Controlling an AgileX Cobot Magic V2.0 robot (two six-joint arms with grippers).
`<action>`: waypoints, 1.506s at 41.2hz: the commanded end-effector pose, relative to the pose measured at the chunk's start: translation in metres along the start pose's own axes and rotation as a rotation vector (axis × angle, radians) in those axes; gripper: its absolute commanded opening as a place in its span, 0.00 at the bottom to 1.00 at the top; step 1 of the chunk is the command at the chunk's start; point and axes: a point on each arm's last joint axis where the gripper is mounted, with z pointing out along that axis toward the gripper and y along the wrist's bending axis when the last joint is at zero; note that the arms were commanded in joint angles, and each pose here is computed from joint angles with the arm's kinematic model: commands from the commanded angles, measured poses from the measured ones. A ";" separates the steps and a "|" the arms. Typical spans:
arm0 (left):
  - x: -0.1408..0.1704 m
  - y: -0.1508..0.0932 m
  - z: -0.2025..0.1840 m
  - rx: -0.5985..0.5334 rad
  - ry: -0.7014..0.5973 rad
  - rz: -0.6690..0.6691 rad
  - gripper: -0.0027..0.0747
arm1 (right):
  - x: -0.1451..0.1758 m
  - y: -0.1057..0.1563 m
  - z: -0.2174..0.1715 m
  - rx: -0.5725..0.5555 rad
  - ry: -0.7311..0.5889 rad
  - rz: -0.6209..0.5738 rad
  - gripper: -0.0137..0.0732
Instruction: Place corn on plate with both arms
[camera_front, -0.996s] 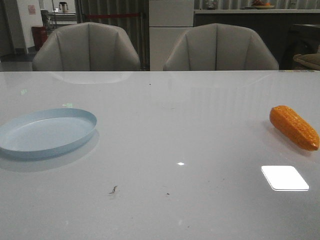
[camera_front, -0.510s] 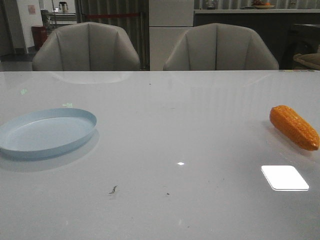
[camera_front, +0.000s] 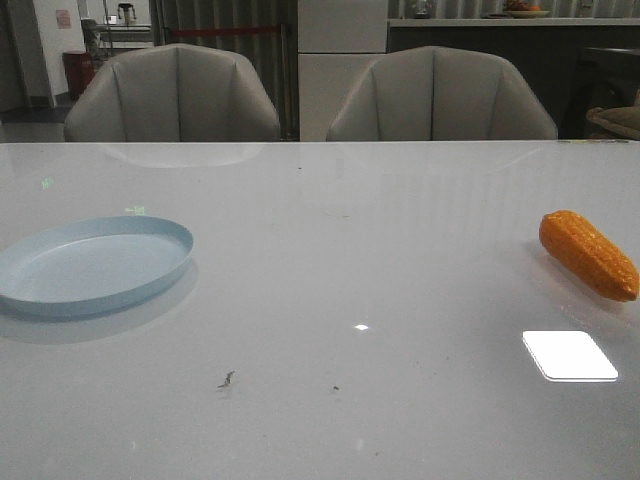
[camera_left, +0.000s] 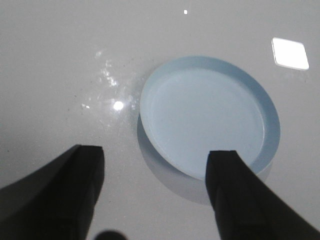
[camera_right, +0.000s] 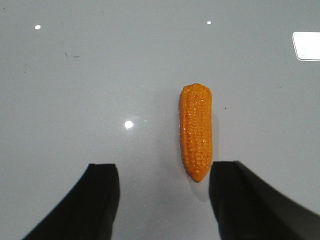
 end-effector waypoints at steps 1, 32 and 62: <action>-0.030 -0.004 0.003 0.004 -0.045 0.020 0.69 | -0.017 0.001 -0.004 -0.004 -0.096 0.005 0.74; -0.090 -0.005 0.160 0.035 0.389 0.058 0.69 | -0.010 0.001 -0.004 -0.003 -0.017 0.005 0.74; -0.059 0.003 0.198 0.023 0.505 0.044 0.32 | -0.009 0.001 -0.004 -0.004 -0.005 0.005 0.74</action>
